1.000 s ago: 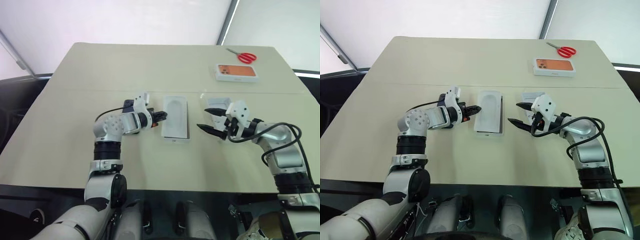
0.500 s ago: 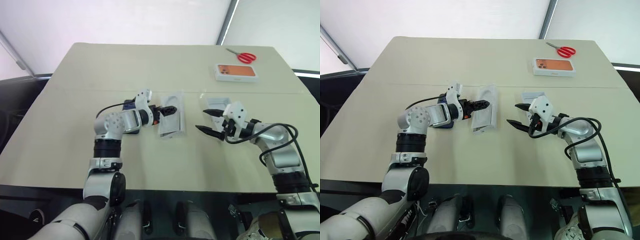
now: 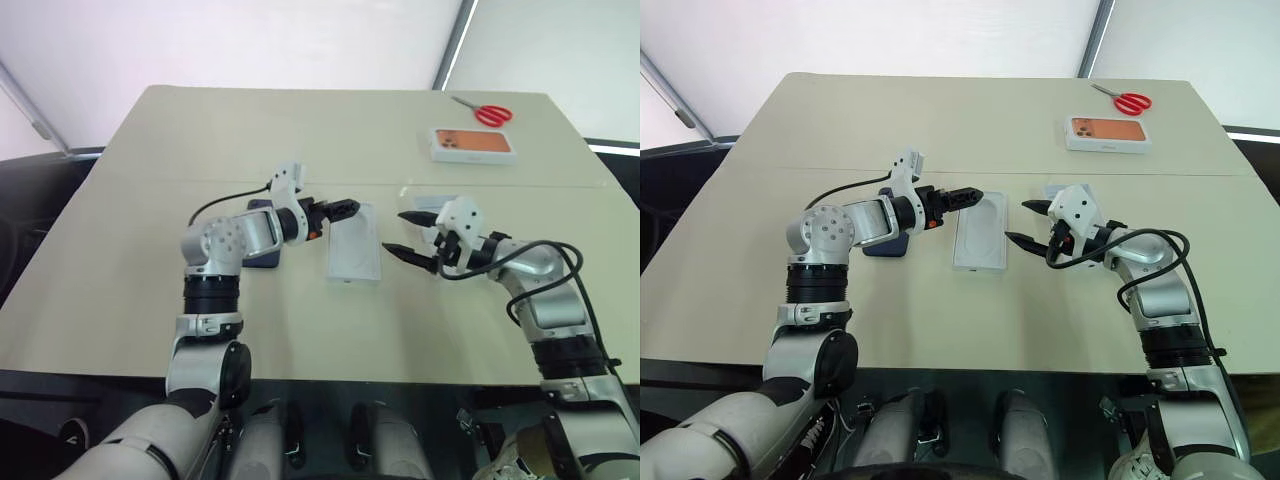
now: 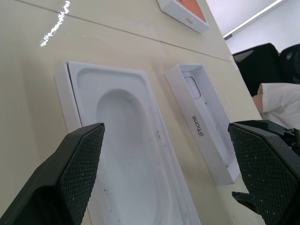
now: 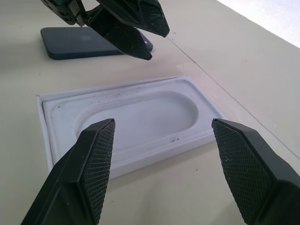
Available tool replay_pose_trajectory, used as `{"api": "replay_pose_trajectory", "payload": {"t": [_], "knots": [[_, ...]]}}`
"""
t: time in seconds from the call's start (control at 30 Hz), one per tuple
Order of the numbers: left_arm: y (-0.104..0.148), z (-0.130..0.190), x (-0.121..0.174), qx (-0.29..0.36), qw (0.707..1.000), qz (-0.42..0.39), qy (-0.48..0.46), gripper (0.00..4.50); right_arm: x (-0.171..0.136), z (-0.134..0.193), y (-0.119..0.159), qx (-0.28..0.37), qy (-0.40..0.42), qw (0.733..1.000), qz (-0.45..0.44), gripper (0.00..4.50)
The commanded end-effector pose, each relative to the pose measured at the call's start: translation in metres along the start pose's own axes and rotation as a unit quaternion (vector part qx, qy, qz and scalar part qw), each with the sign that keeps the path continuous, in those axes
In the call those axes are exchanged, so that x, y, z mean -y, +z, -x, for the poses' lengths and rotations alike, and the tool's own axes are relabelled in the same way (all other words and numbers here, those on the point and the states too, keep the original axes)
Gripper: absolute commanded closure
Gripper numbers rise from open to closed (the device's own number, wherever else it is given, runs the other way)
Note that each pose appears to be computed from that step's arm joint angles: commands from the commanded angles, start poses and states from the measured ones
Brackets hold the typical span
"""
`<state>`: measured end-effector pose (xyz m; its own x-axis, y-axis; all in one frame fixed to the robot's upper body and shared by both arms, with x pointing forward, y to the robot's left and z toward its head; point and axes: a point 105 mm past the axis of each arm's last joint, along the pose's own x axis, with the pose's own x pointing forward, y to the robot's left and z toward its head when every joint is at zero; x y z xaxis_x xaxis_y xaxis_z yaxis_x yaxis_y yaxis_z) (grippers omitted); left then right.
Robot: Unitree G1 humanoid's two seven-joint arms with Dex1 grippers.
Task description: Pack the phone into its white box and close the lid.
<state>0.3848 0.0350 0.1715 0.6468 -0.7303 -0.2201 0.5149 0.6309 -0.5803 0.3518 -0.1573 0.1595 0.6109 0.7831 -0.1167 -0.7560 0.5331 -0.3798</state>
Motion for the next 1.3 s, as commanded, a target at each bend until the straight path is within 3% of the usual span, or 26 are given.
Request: {"api": "replay_pose_trajectory", "payload": {"t": [0.03, 0.13, 0.23, 0.37, 0.57, 0.77, 0.93, 1.1, 1.3], "knots": [[0.015, 0.010, 0.000, 0.037, 0.998, -0.051, 0.009, 0.08, 0.012, -0.006, 0.023, 0.038, -0.029, 0.999, 0.012, 1.04], [0.028, 0.025, -0.011, 0.073, 0.989, -0.125, 0.022, 0.08, 0.018, -0.020, 0.019, 0.015, -0.058, 0.998, 0.018, 1.04], [0.031, 0.044, -0.021, 0.086, 0.971, -0.221, 0.021, 0.00, 0.019, -0.035, 0.008, -0.031, -0.074, 0.996, 0.050, 2.42], [0.026, 0.066, -0.029, 0.085, 0.956, -0.280, -0.014, 0.00, 0.014, -0.058, 0.010, -0.036, -0.079, 0.994, 0.067, 4.46], [0.023, 0.087, -0.037, 0.079, 0.919, -0.387, -0.016, 0.00, -0.002, -0.090, 0.005, -0.059, -0.049, 0.990, 0.115, 4.46], [0.024, 0.092, -0.035, 0.092, 0.918, -0.387, -0.013, 0.00, -0.006, -0.094, -0.018, -0.109, -0.027, 0.975, 0.193, 4.46], [0.024, 0.093, -0.030, 0.106, 0.917, -0.385, -0.016, 0.00, -0.025, -0.092, -0.032, -0.119, 0.026, 0.976, 0.178, 4.46], [0.023, 0.092, -0.031, 0.108, 0.919, -0.379, -0.015, 0.00, -0.039, -0.090, -0.030, -0.107, 0.063, 0.981, 0.148, 4.46], [0.023, 0.088, -0.029, 0.110, 0.920, -0.377, -0.014, 0.00, -0.027, -0.093, -0.024, -0.102, 0.027, 0.980, 0.168, 4.46]]}}
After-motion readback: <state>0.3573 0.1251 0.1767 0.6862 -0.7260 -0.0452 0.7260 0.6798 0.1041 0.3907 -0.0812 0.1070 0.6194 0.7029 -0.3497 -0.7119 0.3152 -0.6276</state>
